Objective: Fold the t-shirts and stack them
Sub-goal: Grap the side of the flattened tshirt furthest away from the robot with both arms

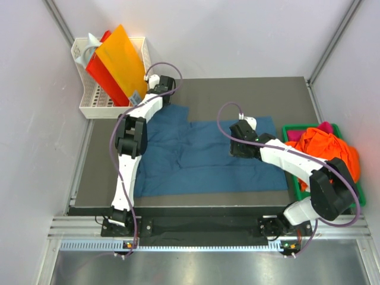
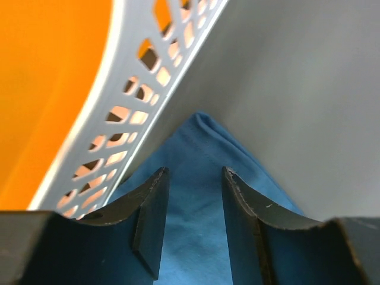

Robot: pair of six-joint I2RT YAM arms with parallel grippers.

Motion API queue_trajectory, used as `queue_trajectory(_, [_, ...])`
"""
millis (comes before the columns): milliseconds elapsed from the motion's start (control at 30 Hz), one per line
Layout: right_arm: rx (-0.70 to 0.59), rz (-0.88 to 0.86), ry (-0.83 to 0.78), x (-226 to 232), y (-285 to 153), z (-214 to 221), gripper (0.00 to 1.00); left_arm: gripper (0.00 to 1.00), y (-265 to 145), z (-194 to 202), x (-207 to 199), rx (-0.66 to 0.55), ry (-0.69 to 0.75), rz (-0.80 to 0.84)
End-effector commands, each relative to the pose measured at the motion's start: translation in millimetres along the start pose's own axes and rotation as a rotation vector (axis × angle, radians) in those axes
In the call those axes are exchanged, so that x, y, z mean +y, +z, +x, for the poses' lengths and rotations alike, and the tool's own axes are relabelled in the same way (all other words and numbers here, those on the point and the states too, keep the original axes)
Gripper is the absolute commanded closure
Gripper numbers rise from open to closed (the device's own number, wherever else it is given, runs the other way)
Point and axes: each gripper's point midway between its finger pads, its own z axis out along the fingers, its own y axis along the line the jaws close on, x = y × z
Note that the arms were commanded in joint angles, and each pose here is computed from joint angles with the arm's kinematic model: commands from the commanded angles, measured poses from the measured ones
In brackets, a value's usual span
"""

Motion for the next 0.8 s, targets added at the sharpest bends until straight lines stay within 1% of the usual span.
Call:
queue_trajectory(0, [-0.057,-0.034,0.018,9.7,-8.2,-13.3,0.50,0.55,1.7,2.9,8.1,0.024,-0.031,-0.020])
queue_trajectory(100, [-0.055,-0.034,0.016,10.5,-7.2,-13.3,0.50,0.53,5.5,4.0,9.4,0.025,-0.030,-0.021])
queue_trajectory(167, [-0.054,-0.035,0.016,10.7,-7.2,-13.2,0.50,0.48,6.4,2.4,6.7,0.019,-0.037,-0.004])
queue_trajectory(200, [-0.050,-0.034,0.015,10.6,-6.5,-12.1,0.50,0.46,0.4,-4.3,3.0,0.005,-0.041,0.020])
queue_trajectory(233, [-0.050,-0.034,0.015,10.7,-6.1,-12.1,0.50,0.45,-0.2,2.5,2.6,0.010,-0.033,0.036])
queue_trajectory(267, [-0.050,-0.034,0.015,10.9,-5.7,-12.1,0.50,0.42,-3.5,-6.3,-4.5,-0.025,-0.051,0.068])
queue_trajectory(333, [-0.049,-0.039,0.015,12.4,-5.7,-12.8,0.50,0.39,-13.2,-19.9,-8.2,-0.061,-0.050,0.087])
queue_trajectory(400, [-0.047,-0.038,0.015,13.2,-5.1,-13.5,0.50,0.39,-9.5,-18.2,-7.3,-0.048,-0.031,0.072])
queue_trajectory(433, [-0.049,-0.041,0.014,14.4,-5.1,-14.8,0.50,0.39,-11.6,-30.2,-12.2,-0.066,-0.040,0.081])
queue_trajectory(500, [-0.047,-0.038,0.010,14.1,-4.7,-14.9,0.50,0.39,-5.8,-26.9,-13.5,-0.059,-0.021,0.076])
queue_trajectory(733, [-0.036,-0.033,0.005,13.3,-1.8,-11.3,0.50,0.39,-6.2,-40.8,-20.8,-0.089,-0.047,0.103])
queue_trajectory(767, [-0.035,-0.033,0.003,13.6,-1.6,-10.7,0.50,0.39,-2.5,-36.9,-20.7,-0.081,-0.041,0.097])
